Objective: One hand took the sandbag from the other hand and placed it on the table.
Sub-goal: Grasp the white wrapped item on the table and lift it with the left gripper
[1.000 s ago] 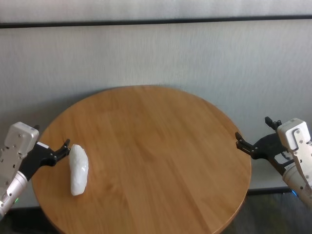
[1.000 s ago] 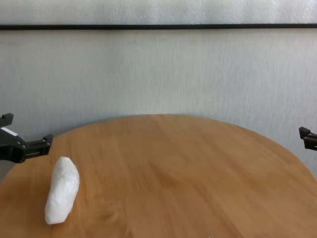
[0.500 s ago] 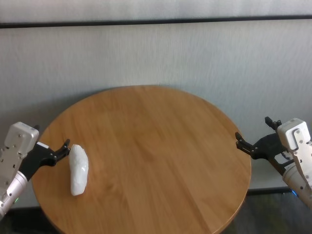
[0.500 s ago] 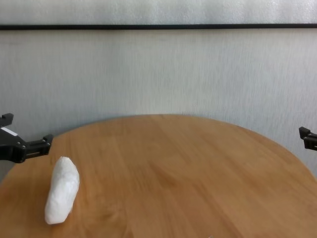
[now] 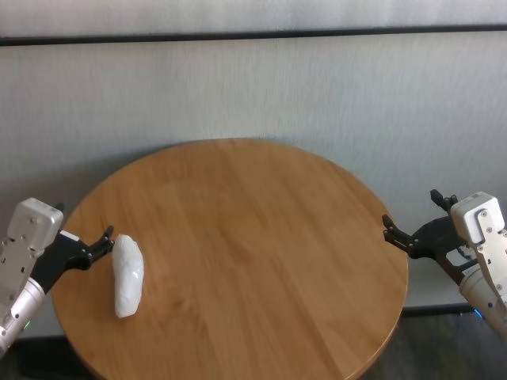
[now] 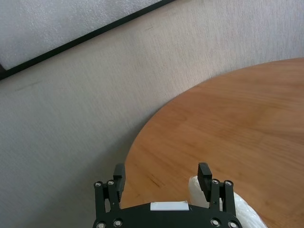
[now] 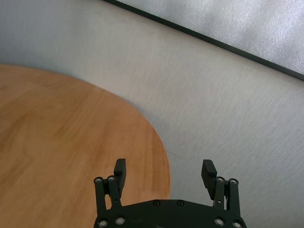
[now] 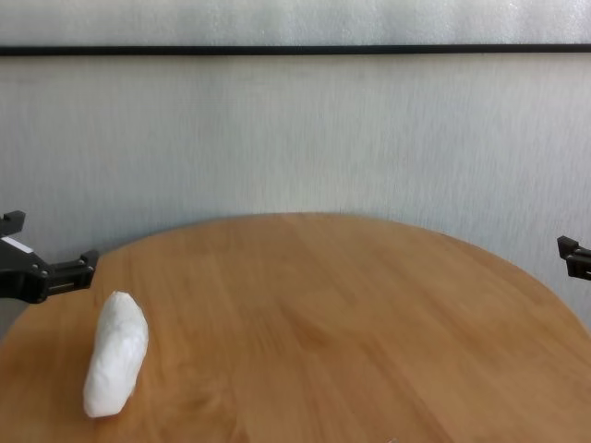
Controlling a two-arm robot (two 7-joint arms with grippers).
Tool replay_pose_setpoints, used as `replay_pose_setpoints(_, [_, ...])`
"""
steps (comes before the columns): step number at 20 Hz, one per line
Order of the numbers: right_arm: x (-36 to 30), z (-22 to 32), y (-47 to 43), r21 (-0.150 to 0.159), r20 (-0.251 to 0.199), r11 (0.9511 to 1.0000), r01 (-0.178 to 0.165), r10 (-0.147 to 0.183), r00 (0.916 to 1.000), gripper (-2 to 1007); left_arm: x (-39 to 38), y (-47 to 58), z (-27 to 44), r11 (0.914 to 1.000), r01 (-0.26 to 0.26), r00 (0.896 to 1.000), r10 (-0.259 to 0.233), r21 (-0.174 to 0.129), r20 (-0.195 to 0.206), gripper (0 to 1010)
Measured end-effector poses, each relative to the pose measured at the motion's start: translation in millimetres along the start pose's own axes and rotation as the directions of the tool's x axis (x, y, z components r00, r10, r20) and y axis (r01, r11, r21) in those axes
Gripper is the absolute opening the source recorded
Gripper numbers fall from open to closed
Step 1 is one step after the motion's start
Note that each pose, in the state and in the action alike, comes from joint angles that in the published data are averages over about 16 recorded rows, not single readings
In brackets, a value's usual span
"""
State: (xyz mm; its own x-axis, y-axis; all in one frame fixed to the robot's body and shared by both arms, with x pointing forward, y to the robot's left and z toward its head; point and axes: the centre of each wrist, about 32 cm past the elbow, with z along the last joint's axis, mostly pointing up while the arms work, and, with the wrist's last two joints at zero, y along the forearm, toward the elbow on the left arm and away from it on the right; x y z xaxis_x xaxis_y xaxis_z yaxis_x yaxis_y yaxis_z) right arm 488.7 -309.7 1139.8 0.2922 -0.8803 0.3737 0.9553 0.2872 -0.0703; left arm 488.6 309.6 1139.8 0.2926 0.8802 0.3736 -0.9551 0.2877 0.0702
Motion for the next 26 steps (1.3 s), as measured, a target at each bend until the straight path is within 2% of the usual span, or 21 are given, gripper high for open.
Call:
replay_pose_setpoints(6, [0.0, 0.0, 0.0, 0.0, 0.0, 1.0, 0.0, 0.0, 1.0, 1001, 0.4, -0.1, 0.4, 0.9999, 0.015, 1.0, -0.015, 0.006, -0.003, 1002])
replay_pose_setpoints(13, [0.0, 0.0, 0.0, 0.0, 0.0, 1.0, 0.0, 0.0, 1.0, 1001, 2.9, -1.2, 5.3, 0.9977, 0.064, 0.998, -0.063, 0.025, -0.013, 1001])
replay_pose_setpoints(18, [0.0, 0.0, 0.0, 0.0, 0.0, 1.0, 0.0, 0.0, 1.0, 1001, 6.0, -2.6, 13.1, 0.9933, 0.104, 0.994, -0.103, 0.05, -0.025, 1001])
replay_pose_setpoints(26, [0.0, 0.0, 0.0, 0.0, 0.0, 1.0, 0.0, 0.0, 1.0, 1001, 11.7, -4.6, 31.6, 0.9838, 0.15, 0.988, -0.144, 0.098, -0.063, 1001])
